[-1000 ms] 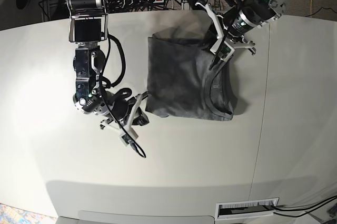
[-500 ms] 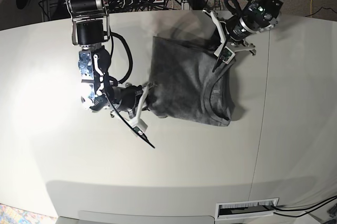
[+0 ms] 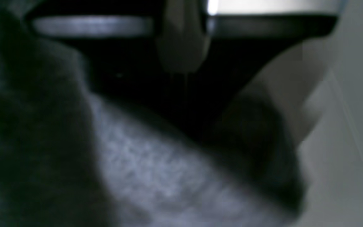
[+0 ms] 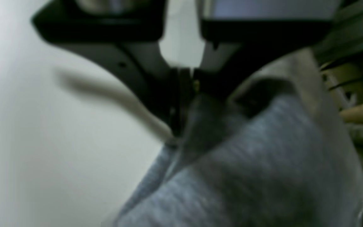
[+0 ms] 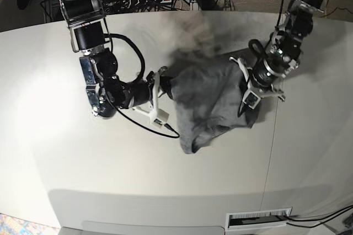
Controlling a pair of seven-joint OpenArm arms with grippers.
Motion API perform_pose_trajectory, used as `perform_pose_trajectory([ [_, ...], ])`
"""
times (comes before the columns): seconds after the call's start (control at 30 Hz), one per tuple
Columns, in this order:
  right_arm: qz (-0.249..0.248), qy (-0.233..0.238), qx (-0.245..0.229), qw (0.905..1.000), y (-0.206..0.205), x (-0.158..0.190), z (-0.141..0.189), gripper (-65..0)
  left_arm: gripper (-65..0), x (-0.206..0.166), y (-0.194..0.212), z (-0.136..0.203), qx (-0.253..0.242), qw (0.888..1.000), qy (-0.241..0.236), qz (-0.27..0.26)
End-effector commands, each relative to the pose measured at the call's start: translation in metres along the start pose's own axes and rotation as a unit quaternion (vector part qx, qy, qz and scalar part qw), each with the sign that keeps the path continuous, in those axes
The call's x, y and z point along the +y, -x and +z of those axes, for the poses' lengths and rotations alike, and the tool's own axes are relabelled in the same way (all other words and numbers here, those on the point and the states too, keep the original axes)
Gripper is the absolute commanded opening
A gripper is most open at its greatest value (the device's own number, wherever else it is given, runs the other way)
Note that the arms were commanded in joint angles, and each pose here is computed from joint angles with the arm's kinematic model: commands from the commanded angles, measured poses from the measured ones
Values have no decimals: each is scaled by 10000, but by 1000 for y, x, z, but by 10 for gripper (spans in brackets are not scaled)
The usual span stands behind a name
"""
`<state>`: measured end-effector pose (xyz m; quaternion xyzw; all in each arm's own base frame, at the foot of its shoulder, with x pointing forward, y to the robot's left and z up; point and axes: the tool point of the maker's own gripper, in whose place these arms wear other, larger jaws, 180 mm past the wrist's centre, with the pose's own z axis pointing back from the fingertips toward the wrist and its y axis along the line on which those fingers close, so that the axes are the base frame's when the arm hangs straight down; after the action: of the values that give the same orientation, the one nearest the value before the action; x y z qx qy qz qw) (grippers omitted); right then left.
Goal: Fold the T-shirt properly
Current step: 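Release the bundle and lift both grippers away, then grasp the folded bundle edge with the left gripper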
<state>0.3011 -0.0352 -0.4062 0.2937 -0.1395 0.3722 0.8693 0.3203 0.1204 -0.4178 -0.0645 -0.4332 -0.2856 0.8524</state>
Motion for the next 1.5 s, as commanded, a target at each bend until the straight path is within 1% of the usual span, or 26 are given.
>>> perform_pose_trajectory([
  [0.0, 6, 222, 362, 9991, 16, -13, 10, -650, -650, 24, 48, 6, 1040, 9939, -274, -245],
  [0.2, -318, -339, -213, 9987, 11, -8, 32, -650, -650, 96, 40, 5, 1021, 9904, -832, -429],
  [0.3, -371, -455, -364, 9976, 9, -7, 40, -650, -650, 120, 30, 9, 1115, 9872, -1031, -483],
  [0.33, -345, -445, -394, 9976, 8, -7, 43, -650, -650, 124, 25, 11, 1158, 9870, -1045, -398],
  [0.4, -244, -360, -416, 9982, 6, -8, 50, -650, -650, 124, 13, 16, 1167, 9891, -896, -2],
  [0.47, -92, -143, -351, 9992, 6, -13, 55, -650, -650, 109, -8, 20, 934, 9932, -515, 474],
  [0.5, -19, -2, -352, 9994, 4, -17, 58, -650, -650, 98, -22, 22, 761, 9950, -242, 593],
  [0.57, 115, 258, -498, 9984, -4, -23, 63, -650, -650, 76, -44, 26, 585, 9972, 168, 432],
  [0.7, 295, 818, -704, 9937, -14, -41, 71, -650, -650, 35, -88, 40, -18, 9978, 665, 56],
  [0.8, 441, 1286, -679, 9884, -13, -58, 75, -650, -650, 0, -119, 51, -516, 9939, 972, -98],
  [0.87, 545, 1530, -667, 9845, -14, -66, 77, -650, -650, -25, -133, 58, -796, 9886, 1265, -159],
  [0.97, 686, 1849, -606, 9785, -13, -77, 81, -650, -650, -61, -146, 62, -1126, 9779, 1762, 53],
  [1.0, 655, 2025, -603, 9752, -13, -83, 84, -650, -650, -70, -148, 62, -1198, 9752, 1856, 146],
  [1.07, 494, 2446, -597, 9665, -12, -97, 90, -650, -650, -84, -156, 59, -1361, 9702, 1972, 349],
  [1.13, 353, 2762, -575, 9587, -11, -108, 96, -650, -650, -92, -165, 55, -1522, 9672, 1987, 440],
  [1.2, 247, 2939, -536, 9540, -8, -113, 100, -650, -650, -98, -175, 51, -1699, 9650, 1937, 493],
  [1.27, 174, 3013, -531, 9519, -7, -116, 101, -650, -650, -104, -178, 43, -1767, 9633, 1920, 631],
  [1.37, 191, 3044, -490, 9511, -8, -115, 103, -650, -650, -113, -164, 21, -1553, 9619, 1994, 1046],
  [1.47, 289, 3152, -572, 9469, -16, -113, 112, -650, -650, -116, -130, -2, -1169, 9642, 1958, 1351],
])
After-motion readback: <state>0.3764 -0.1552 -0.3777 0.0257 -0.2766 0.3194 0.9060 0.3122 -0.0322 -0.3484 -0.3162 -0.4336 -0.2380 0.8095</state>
